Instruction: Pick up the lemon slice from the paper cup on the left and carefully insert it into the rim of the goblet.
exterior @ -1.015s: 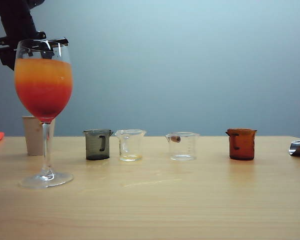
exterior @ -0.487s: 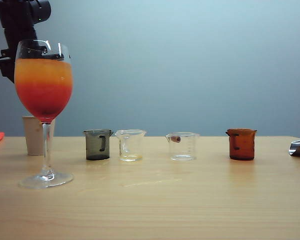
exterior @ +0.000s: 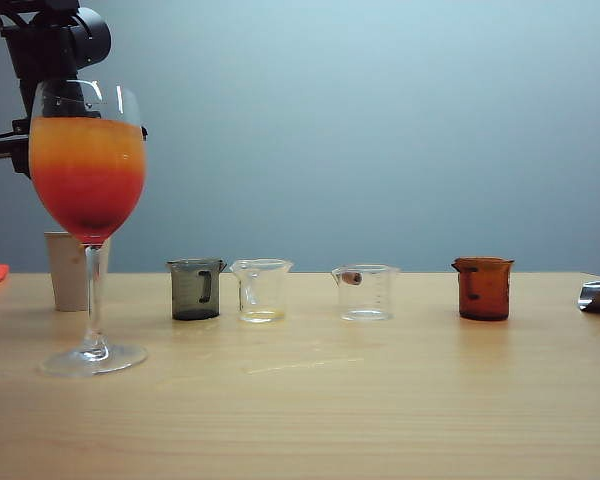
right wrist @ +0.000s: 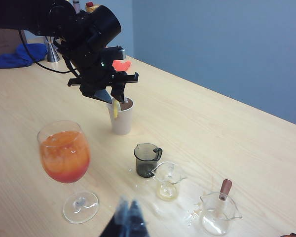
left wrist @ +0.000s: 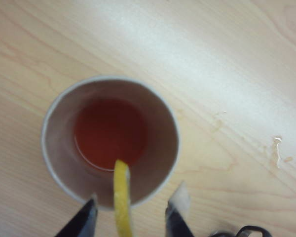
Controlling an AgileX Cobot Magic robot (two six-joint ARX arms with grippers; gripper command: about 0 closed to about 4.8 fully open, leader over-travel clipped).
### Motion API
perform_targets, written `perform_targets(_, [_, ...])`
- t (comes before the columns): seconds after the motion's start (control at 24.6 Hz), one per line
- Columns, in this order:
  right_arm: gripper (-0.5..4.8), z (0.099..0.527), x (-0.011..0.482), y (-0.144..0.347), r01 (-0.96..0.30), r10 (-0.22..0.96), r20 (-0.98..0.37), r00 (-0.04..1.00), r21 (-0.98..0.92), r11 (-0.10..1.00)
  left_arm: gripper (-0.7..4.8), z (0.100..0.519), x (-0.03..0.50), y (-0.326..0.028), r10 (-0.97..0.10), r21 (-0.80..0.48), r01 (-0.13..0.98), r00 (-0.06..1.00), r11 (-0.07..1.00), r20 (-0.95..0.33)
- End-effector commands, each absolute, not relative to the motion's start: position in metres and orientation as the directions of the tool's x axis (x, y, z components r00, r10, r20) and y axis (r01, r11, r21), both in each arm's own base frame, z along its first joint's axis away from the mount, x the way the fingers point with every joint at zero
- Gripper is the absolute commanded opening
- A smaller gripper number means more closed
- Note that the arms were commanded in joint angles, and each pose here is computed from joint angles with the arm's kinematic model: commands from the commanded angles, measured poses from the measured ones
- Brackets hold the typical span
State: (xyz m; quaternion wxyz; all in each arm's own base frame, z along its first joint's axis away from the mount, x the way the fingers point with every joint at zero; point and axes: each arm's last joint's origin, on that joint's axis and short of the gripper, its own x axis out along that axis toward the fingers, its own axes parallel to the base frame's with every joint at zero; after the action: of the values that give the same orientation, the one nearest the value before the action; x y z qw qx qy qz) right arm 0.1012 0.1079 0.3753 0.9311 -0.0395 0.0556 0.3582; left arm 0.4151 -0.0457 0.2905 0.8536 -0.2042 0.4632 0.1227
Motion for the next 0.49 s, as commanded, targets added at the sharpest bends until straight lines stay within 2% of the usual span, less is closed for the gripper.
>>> perform_targets(0.04, [-0.02,0.379,0.1,0.107,-0.673,0.667,-0.108,0.737,-0.031,0.739,1.8,0.29,0.417,-0.046,0.027,-0.236,-0.405,0.547,0.883,-0.837])
perform_targets(0.49, [-0.02,0.379,0.1,0.107,-0.673,0.667,-0.107,0.737,-0.031,0.739,1.8,0.279,0.424,-0.047,0.029,-0.246,-0.429,0.54,0.869,-0.841])
